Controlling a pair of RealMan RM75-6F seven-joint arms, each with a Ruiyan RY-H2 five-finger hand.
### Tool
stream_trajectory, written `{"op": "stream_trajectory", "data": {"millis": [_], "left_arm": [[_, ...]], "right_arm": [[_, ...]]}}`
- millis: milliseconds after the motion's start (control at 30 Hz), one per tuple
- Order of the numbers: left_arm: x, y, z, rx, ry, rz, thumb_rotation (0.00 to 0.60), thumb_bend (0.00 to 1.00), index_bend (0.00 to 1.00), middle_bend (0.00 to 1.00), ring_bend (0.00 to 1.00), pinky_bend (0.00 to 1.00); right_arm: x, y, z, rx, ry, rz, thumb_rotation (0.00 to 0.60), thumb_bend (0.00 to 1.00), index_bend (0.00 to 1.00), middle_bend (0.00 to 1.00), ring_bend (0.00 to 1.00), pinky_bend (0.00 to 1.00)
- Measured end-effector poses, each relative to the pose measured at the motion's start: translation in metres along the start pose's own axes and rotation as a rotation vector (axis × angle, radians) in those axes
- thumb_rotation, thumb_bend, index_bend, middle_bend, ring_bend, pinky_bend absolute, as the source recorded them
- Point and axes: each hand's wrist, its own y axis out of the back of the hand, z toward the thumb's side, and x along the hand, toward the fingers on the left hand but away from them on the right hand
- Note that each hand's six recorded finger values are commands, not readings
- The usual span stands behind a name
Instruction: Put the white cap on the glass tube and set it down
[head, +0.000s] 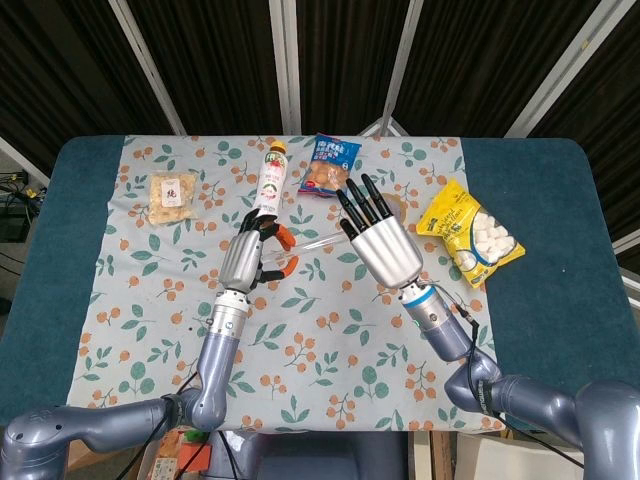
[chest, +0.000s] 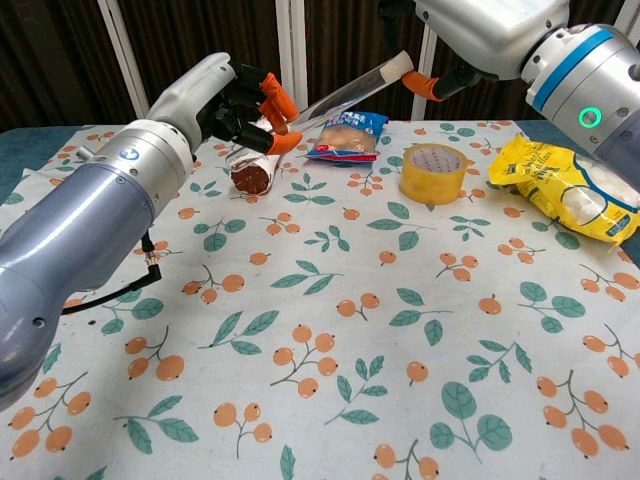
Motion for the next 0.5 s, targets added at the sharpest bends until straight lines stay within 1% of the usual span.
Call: {"op": "stream_trajectory", "data": {"millis": [200, 267, 367, 433, 500], "left_arm": [[0.0002, -0.0006, 0.002, -0.001, -0.005, 0.002, 0.6, 0.84, 0.7, 0.69, 0.19, 0.0], [0.0004, -0.0003, 0.0019, -0.002, -0.005, 0.004, 0.6, 0.84, 0.7, 0.69, 0.19, 0.0], [0.0007, 0.0003, 0.0017, -0.002, -0.006, 0.006, 0.6, 0.84, 0.7, 0.69, 0.19, 0.0], [0.0006, 0.0004, 0.0016, -0.002, -0.007, 0.007, 0.6, 0.84, 0.7, 0.69, 0.19, 0.0], [0.0006, 0.0005, 0.0015, -0.003, -0.008, 0.007, 0.6, 0.84, 0.7, 0.69, 0.19, 0.0]], "right_arm": [[0.0002, -0.0005, 0.0009, 0.002, 0.003, 0.003, 0.6, 0.41, 0.69, 0.21, 0.03, 0.01], [0.0002, -0.0005, 0.001, 0.003, 0.003, 0.004, 0.6, 0.41, 0.67, 0.21, 0.03, 0.01], [0.0008, -0.0013, 0.0004, 0.007, 0.002, 0.009, 0.6, 0.41, 0.6, 0.21, 0.03, 0.01], [0.0014, -0.0017, 0.0002, 0.008, 0.001, 0.012, 0.6, 0.41, 0.53, 0.21, 0.03, 0.01], [0.002, -0.002, -0.0001, 0.009, 0.001, 0.015, 0.6, 0.41, 0.48, 0.2, 0.03, 0.01]]}}
